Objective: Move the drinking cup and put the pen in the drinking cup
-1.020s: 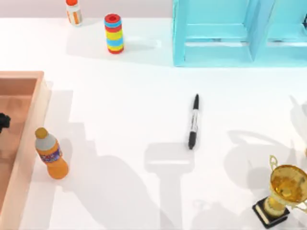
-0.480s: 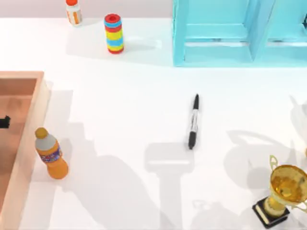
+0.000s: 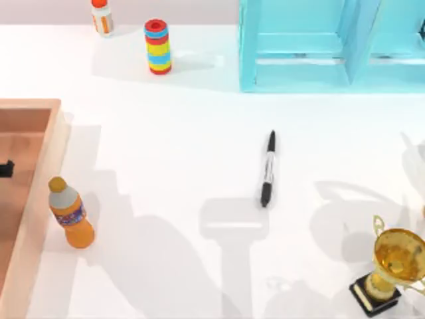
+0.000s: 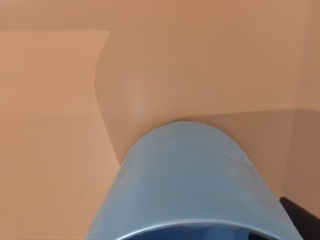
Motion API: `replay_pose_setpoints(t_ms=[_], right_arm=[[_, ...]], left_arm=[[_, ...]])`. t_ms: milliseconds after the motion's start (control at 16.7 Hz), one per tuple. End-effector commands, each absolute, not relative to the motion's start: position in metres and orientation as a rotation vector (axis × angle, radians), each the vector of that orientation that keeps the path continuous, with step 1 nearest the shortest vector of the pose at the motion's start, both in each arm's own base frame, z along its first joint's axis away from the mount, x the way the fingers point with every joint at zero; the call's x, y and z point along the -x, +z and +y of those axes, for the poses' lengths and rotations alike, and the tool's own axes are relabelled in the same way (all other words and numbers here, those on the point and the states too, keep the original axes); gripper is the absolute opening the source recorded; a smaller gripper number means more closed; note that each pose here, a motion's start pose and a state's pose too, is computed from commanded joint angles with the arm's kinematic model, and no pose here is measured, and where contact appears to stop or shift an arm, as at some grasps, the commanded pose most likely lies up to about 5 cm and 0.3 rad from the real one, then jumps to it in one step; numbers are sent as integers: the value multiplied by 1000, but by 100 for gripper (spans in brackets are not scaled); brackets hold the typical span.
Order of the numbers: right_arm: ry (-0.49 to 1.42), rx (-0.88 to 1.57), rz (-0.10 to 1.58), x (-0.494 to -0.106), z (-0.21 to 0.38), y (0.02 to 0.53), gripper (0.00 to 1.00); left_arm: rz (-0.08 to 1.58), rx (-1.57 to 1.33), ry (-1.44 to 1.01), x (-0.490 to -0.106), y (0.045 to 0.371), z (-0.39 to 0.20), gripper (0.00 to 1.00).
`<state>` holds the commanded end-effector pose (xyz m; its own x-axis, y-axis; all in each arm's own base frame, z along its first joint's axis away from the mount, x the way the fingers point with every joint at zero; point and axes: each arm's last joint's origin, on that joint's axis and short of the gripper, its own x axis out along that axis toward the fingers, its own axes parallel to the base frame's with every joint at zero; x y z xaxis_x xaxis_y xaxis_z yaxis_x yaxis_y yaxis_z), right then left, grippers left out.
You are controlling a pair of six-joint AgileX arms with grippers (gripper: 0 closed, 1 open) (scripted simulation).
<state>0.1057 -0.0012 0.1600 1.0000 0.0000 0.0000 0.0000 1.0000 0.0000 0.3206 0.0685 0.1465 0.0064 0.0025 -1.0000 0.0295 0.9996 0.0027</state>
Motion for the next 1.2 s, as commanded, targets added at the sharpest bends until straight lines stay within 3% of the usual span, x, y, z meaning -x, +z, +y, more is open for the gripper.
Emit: replay_pose_setpoints(t_ms=[300,540,900,1200], right_arm=[[0,0,0,-106,-1,160,100],[0,0,0,-106,-1,160,100],[0,0,0,-106,-1,160,100],[0,0,0,-106,-1,160,100]], left_arm=[[1461,29,69,-344,184,65,0],[1463,61,82,-354,231,21,0],[1560,-12,-9,-325,287,-71,0],[1566,-26,-23,-317,296,-82,0]])
